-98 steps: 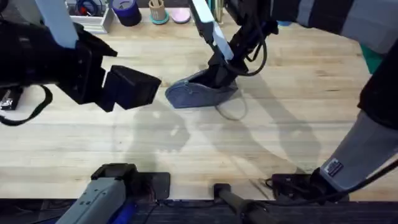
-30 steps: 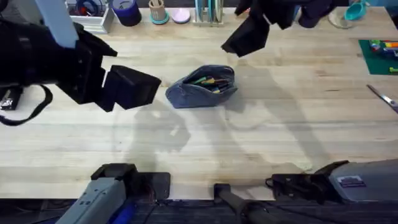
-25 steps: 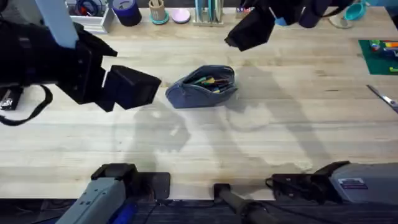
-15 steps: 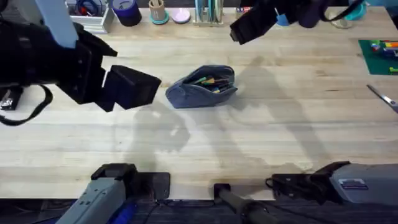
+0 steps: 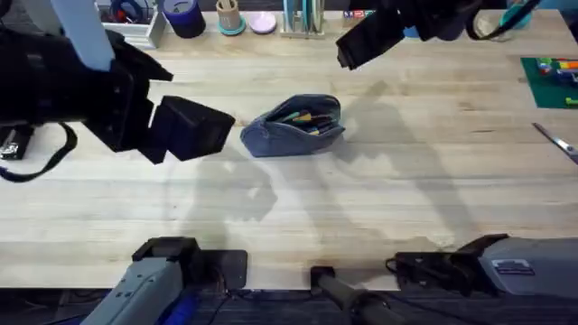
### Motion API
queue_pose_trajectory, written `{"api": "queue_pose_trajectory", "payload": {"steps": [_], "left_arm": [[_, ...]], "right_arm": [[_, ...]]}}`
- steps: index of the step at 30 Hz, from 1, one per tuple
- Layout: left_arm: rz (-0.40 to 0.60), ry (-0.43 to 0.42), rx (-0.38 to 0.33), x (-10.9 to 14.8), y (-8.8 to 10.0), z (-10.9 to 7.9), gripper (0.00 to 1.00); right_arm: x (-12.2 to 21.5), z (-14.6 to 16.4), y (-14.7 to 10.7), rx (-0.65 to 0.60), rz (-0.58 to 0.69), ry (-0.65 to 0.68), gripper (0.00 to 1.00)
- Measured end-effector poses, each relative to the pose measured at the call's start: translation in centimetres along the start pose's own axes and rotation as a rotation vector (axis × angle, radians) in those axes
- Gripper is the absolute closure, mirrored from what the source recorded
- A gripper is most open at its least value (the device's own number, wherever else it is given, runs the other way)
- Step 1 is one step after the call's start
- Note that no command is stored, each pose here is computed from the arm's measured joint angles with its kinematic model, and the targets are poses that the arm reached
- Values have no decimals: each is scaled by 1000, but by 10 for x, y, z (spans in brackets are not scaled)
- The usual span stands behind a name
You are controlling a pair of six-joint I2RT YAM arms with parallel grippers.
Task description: Unzip the bag, pick up the pens from the table one at a time and place them inside, then zip the bag closed.
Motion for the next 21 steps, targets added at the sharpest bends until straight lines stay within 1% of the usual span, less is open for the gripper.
{"api": "queue_pose_trajectory", "payload": {"steps": [4, 8, 15, 21], "left_arm": [[-9, -14, -20, 0, 1, -2, 7], [-11, -17, -33, 0, 2, -3, 8], [-13, -19, -76, 0, 2, -3, 7], [-40, -26, -114, 3, 3, 0, 7]], "right_arm": [[0, 0, 0, -5, 0, 0, 5], [0, 0, 0, -6, 0, 0, 5], [0, 0, 0, -6, 1, 0, 5], [0, 0, -1, -9, 4, 1, 5]]}}
Point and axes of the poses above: each hand's point on the last joint's axis, 136 mm out from that joint toward the fingers, its own x axis back along the fingers, its own z axis along the line the jaws close on, y = z × x, the point moved 1 cm from there along x, back along the fingers, and after that the axes turned 1 degree about -x, right-handed, at the moved point
